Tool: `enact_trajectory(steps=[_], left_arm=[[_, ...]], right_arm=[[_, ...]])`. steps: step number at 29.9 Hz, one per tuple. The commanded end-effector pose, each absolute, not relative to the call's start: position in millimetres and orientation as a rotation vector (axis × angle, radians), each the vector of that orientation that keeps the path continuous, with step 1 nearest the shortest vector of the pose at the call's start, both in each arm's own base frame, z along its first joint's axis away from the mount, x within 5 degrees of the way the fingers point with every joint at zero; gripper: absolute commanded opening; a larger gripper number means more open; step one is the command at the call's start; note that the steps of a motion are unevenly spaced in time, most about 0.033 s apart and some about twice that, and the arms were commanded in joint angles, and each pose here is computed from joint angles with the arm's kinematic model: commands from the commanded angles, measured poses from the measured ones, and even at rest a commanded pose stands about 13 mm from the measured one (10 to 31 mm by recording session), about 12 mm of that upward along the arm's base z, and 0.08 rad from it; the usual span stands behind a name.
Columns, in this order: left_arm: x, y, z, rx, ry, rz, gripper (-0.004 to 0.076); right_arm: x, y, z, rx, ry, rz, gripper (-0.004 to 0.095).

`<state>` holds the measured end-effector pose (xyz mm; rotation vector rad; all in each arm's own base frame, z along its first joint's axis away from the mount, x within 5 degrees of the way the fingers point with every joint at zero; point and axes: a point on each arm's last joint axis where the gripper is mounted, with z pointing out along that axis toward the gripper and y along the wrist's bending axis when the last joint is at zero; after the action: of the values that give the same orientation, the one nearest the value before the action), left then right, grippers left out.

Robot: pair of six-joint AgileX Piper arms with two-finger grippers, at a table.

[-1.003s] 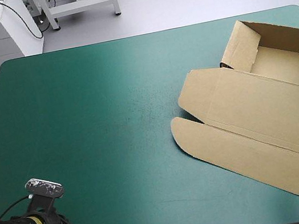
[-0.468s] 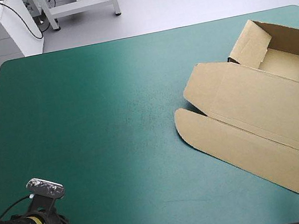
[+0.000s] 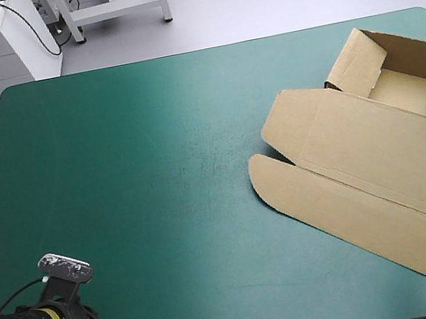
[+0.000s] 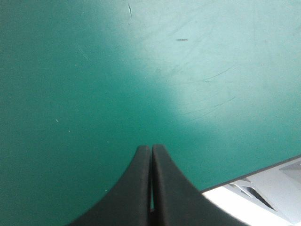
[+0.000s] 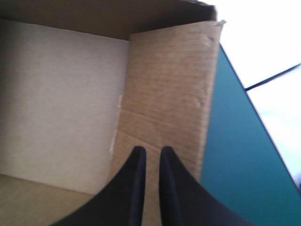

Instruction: Fold the box

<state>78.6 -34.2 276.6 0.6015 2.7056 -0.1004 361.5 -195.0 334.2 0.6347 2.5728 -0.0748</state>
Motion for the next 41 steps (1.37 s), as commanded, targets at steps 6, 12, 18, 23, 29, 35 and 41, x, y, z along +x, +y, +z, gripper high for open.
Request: enact_trajectory(steps=[6, 12, 18, 23, 29, 35, 41], left_arm=[[84, -37, 285, 0.589, 2.645, -0.125, -0.0008], [85, -37, 285, 0.587, 2.629, -0.118, -0.0008], [85, -38, 285, 0.583, 2.631, -0.126, -0.0008], [88, -39, 287, 0.555, 2.593, -0.145, -0.0008], [92, -41, 289, 0.539, 2.548, -0.158, -0.0008], [94, -42, 291, 0.533, 2.521, -0.164, -0.0008], [95, -43, 291, 0.525, 2.507, -0.188, -0.0008]], right_arm=[[350, -151, 387, 0.419, 2.479, 0.095, -0.0004], [346, -91, 416, 0.182, 2.438, 0.147, -0.0004], [318, -33, 457, -0.035, 2.345, 0.166, -0.0004], [280, -5, 480, -0.136, 2.258, 0.186, -0.0004], [222, 6, 480, -0.221, 2.225, 0.169, -0.0004], [158, 10, 447, -0.243, 2.189, 0.139, -0.0004], [106, 14, 406, -0.248, 2.155, 0.119, -0.0004]])
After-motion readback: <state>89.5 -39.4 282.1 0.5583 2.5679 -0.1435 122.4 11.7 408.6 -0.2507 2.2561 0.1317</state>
